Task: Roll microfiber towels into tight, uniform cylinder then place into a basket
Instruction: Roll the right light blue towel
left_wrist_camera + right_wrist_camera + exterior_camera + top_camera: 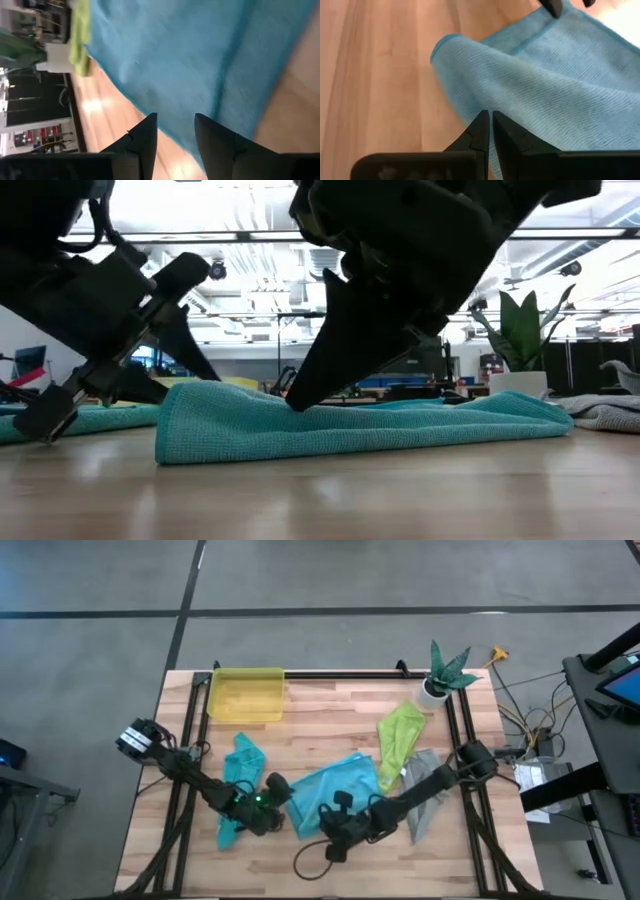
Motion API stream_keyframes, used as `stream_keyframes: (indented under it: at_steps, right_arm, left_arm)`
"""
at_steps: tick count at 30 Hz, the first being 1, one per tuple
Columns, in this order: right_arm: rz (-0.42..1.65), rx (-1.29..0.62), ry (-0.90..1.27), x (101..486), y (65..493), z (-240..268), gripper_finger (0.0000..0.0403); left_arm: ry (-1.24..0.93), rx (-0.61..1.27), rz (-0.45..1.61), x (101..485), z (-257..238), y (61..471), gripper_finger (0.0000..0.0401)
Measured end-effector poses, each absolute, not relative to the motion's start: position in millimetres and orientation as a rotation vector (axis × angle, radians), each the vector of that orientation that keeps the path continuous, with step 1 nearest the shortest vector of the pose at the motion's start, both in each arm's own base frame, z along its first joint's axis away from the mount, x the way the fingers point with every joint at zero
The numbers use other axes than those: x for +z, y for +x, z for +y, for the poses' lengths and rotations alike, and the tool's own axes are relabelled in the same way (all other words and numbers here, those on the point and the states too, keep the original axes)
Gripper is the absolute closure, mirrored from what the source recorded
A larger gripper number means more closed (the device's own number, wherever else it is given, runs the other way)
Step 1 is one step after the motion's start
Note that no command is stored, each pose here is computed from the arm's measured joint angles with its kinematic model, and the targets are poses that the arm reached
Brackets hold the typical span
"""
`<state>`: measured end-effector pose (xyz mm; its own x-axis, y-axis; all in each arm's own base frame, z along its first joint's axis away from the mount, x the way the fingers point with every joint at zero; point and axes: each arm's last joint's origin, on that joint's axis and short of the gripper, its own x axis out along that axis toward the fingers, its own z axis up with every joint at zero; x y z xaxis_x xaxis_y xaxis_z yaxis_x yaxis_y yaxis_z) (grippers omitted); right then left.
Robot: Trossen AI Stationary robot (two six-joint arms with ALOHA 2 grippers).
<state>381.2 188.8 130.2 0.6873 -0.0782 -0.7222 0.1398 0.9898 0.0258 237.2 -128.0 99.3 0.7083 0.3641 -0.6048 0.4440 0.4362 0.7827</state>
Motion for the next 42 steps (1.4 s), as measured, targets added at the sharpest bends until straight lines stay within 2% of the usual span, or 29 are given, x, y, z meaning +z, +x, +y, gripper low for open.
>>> stream_keyframes:
  at_steps: [5,16,30,33,42]
  right_arm:
    - [0.844,-0.089,0.106,125,381,182,0.0385]
    - [0.826,-0.098,0.135,113,375,178,0.0385]
    - [0.774,-0.082,0.167,114,377,179,0.0385]
    - [0.774,-0.082,0.167,114,377,179,0.0385]
    - [0.775,-0.080,0.163,114,377,179,0.0385]
  left_arm:
    - [1.243,-0.108,0.976,99,-123,232,0.0285]
    - [1.332,-0.123,0.976,106,-117,246,0.0285]
    - [1.291,-0.146,0.989,105,-110,250,0.0287]
    - [1.289,-0.146,0.987,105,-110,250,0.0301]
    - [1.285,-0.142,0.975,108,-111,252,0.0377]
